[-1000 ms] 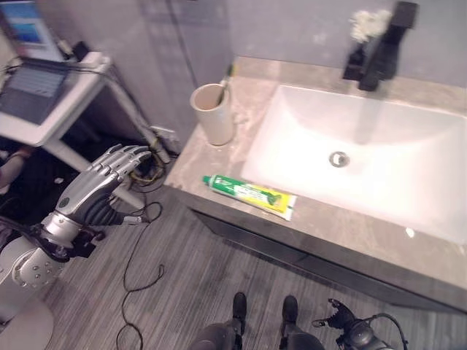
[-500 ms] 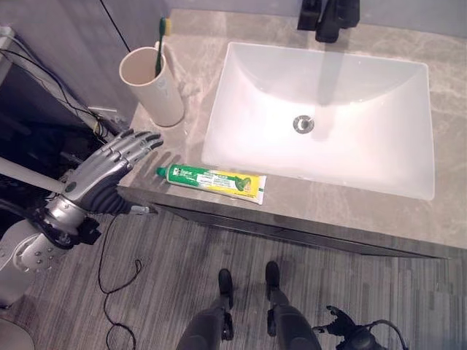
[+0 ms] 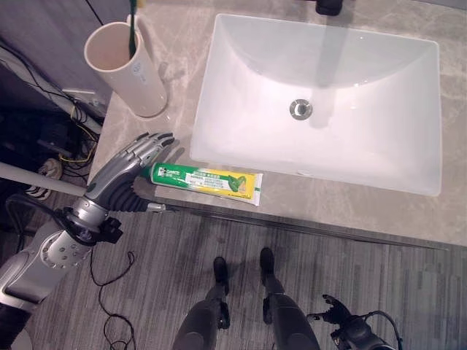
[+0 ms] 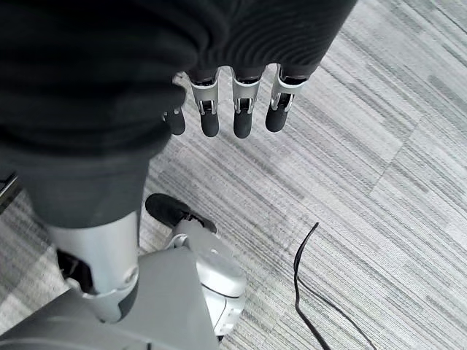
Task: Put brush and paste in cup on sink, flatten towel.
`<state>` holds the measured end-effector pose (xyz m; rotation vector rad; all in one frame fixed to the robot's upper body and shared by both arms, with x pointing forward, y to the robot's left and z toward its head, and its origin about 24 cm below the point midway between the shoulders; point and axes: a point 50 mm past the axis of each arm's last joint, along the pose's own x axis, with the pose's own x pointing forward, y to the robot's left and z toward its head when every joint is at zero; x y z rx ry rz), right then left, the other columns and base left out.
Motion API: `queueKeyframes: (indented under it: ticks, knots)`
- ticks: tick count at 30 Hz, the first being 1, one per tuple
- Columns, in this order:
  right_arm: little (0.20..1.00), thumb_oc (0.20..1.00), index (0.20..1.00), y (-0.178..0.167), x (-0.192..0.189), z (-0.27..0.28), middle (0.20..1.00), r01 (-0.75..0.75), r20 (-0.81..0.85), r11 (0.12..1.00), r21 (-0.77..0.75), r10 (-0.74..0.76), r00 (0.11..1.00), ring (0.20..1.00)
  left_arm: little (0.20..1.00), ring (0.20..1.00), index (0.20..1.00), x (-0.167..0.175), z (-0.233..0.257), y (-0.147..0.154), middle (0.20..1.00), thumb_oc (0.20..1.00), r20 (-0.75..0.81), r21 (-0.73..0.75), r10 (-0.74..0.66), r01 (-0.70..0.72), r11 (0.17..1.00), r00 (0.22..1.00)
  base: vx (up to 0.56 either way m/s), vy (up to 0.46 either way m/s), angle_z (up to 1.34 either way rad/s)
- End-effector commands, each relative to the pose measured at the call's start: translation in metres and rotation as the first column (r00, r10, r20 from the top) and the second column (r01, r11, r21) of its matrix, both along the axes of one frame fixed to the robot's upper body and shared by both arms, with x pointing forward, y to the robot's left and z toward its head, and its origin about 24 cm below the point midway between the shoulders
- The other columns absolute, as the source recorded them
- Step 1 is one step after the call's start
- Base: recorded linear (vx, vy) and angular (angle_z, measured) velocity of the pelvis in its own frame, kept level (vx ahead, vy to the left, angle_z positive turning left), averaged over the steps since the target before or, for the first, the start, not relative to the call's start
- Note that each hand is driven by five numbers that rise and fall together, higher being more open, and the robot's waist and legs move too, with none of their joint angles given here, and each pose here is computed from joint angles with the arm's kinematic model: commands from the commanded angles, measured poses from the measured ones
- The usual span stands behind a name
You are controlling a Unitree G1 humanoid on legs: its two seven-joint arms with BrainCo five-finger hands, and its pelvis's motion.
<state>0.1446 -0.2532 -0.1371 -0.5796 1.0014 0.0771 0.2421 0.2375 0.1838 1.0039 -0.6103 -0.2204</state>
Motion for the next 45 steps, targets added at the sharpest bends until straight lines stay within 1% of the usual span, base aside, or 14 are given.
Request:
queueKeyframes:
  ticks: [1,6,8,9,12,13,14,26,31,35,40,41,42,45]
  knots:
    - [1.000,1.000,1.000,0.004,-0.005,-0.004,1.000,0.020,-0.023,1.000,0.003,-0.020,1.000,1.000,1.000,1.000,1.000,0.003,0.004,-0.001,1.000,1.000,0.007,-0.064,-0.015,0.016,0.998,1.000,0.03,-0.007,-0.04]
    - [1.000,1.000,1.000,0.006,-0.005,-0.005,1.000,0.029,-0.020,0.999,0.017,-0.029,0.999,1.000,1.000,1.000,1.000,0.006,-0.002,-0.002,1.000,1.000,-0.021,-0.074,-0.019,0.018,0.997,1.000,0.03,-0.007,-0.02]
    - [1.000,1.000,1.000,0.006,-0.004,-0.004,1.000,0.029,-0.021,0.999,0.017,-0.028,0.999,1.000,0.768,0.768,0.768,0.007,-0.005,-0.003,0.768,0.768,-0.045,-0.074,-0.025,0.022,0.997,0.999,0.03,-0.017,-0.10]
    - [1.000,1.000,1.000,0.006,-0.003,-0.004,1.000,0.031,-0.020,0.999,0.016,-0.030,0.999,1.000,0.539,0.539,0.539,0.008,-0.006,-0.004,0.539,0.539,-0.062,-0.071,-0.030,0.026,0.997,0.998,0.03,-0.011,-0.14]
    - [1.000,1.000,1.000,0.005,-0.003,-0.004,1.000,0.028,-0.021,1.000,0.012,-0.028,0.999,1.000,0.423,0.423,0.423,0.008,-0.008,-0.004,0.423,0.423,-0.076,-0.049,-0.031,0.028,0.998,0.997,0.03,-0.007,-0.07]
    - [1.000,1.000,1.000,0.003,-0.002,-0.003,1.000,0.031,-0.018,0.999,0.007,-0.031,0.999,1.000,0.247,0.247,0.247,0.010,-0.011,-0.004,0.247,0.247,-0.086,0.009,-0.024,0.025,1.000,0.996,0.04,-0.002,-0.01]
    - [1.000,1.000,1.000,0.002,-0.001,-0.002,1.000,0.032,-0.016,0.999,0.005,-0.032,0.999,1.000,0.200,0.200,0.200,0.009,-0.010,-0.005,0.200,0.200,-0.082,0.044,-0.028,0.032,0.999,0.996,0.00,0.000,0.00]
    - [1.000,1.000,1.000,-0.010,-0.005,-0.001,1.000,0.076,-0.020,0.997,-0.018,-0.076,0.997,1.000,0.200,0.200,0.200,0.007,-0.019,0.002,0.200,0.200,-0.141,0.211,0.004,0.026,0.977,0.990,0.01,-0.002,-0.07]
    - [1.000,1.000,1.000,-0.028,-0.035,-0.006,1.000,0.282,-0.063,0.959,-0.011,-0.282,0.957,1.000,0.200,0.200,0.200,0.007,-0.018,0.002,0.200,0.200,-0.107,0.235,0.018,0.008,0.972,0.994,0.05,-0.020,-0.09]
    - [1.000,1.000,1.000,-0.048,-0.065,-0.006,1.000,0.522,-0.083,0.853,0.008,-0.520,0.850,1.000,0.200,0.200,0.200,0.013,-0.017,-0.002,0.200,0.200,-0.048,0.285,0.021,-0.007,0.958,0.999,0.06,-0.040,-0.05]
    - [1.000,1.000,1.000,-0.094,-0.106,0.010,1.000,0.789,-0.033,0.613,-0.035,-0.790,0.612,1.000,0.200,0.200,0.200,0.024,0.017,-0.028,0.200,0.200,0.150,0.443,-0.096,0.020,0.896,0.984,0.04,-0.052,0.03]
    - [1.000,1.000,1.000,-0.110,-0.107,0.019,1.000,0.835,0.019,0.549,-0.033,-0.835,0.550,1.000,0.200,0.200,0.200,0.026,0.023,-0.032,0.200,0.200,0.183,0.446,-0.110,0.017,0.895,0.977,0.03,-0.052,0.08]
    - [1.000,1.000,1.000,-0.150,-0.082,0.053,1.000,0.898,0.271,0.435,0.063,-0.874,0.404,1.000,0.200,0.200,0.200,0.027,0.039,-0.039,0.200,0.200,0.295,0.429,-0.140,-0.001,0.903,0.945,-0.01,-0.032,0.14]
    - [1.000,1.000,1.000,-0.165,-0.052,0.083,1.000,0.857,0.488,0.484,0.176,-0.799,0.351,1.000,0.200,0.200,0.200,0.026,0.051,-0.040,0.200,0.200,0.414,0.426,-0.141,-0.055,0.903,0.899,0.00,0.005,0.02]
